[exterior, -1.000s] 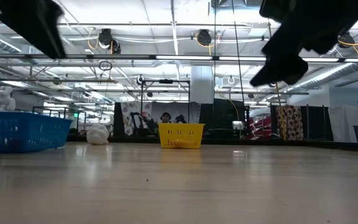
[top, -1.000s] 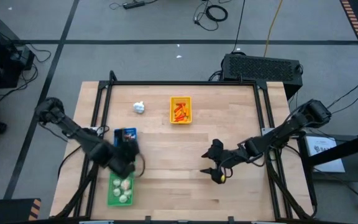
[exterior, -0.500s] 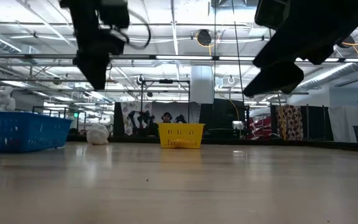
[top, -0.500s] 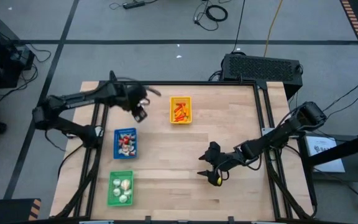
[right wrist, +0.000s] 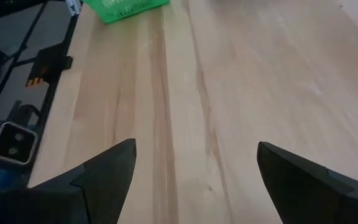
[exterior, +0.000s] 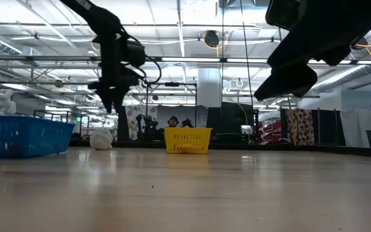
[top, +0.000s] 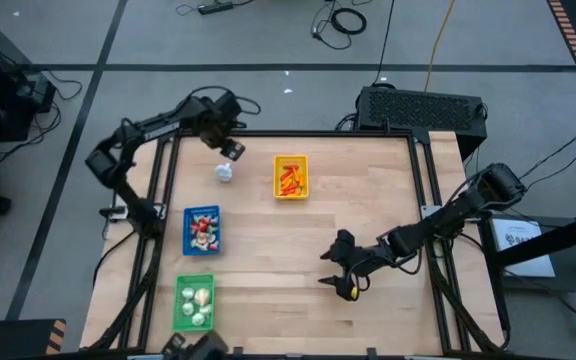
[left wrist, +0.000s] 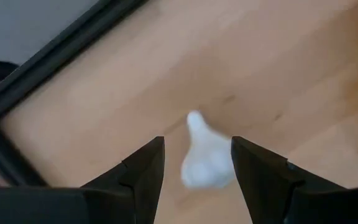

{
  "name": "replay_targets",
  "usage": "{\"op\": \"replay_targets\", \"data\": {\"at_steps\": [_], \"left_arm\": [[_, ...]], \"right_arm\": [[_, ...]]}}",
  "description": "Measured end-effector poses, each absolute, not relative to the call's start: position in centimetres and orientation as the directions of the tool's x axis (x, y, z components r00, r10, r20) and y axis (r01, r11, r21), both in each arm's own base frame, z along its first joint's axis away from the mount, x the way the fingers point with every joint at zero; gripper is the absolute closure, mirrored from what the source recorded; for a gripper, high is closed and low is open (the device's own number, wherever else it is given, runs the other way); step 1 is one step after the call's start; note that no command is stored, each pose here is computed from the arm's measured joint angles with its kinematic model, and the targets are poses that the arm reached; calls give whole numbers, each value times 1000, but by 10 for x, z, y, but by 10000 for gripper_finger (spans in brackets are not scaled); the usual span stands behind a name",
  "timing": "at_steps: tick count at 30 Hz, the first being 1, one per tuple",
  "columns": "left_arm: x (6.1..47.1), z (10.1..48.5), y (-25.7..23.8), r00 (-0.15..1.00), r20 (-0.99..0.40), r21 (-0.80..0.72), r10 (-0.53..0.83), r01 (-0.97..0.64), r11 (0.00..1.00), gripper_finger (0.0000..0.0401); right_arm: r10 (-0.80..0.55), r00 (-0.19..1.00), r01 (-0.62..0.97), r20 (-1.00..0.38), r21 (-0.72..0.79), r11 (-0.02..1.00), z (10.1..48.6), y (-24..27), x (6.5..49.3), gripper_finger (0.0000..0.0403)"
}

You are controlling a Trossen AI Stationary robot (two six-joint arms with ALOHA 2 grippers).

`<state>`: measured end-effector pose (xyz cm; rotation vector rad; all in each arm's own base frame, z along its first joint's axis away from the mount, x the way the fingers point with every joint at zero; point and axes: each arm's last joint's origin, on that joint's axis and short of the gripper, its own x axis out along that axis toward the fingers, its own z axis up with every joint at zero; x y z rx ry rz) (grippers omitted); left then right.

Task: Sort produce into baskets
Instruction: Put the garlic into the green bin

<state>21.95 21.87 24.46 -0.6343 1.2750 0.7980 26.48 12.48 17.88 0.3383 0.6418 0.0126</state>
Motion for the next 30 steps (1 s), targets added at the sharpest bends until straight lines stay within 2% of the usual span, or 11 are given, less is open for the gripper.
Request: {"op": "replay_targets", "data": {"at_steps": [5, 8, 11, 17, 23, 30], "left_arm": [[227, 239, 242, 152, -984, -79, 91, -836, 544, 209], [224, 228, 254, 97, -993, -54, 70, -885, 463, 209], [219, 211, 260, 21, -1000, -23, -7, -904, 428, 209], [222, 188, 263, -41, -995, 0, -87, -904, 427, 209], [226, 181, 265, 0, -993, -49, -115, -904, 425, 209], [232, 171, 263, -18, -991, -43, -135, -898, 438, 209]], "right_arm": [[132, 799, 71, -586, 310, 948, 179, 129, 263, 78], [133, 795, 65, -591, 301, 952, 178, 129, 262, 78], [134, 790, 56, -598, 287, 956, 178, 130, 261, 78], [153, 762, 37, -629, 279, 959, 175, 132, 258, 78], [150, 759, 43, -634, 278, 960, 174, 131, 258, 78], [150, 759, 43, -633, 279, 959, 174, 131, 258, 78]]}}
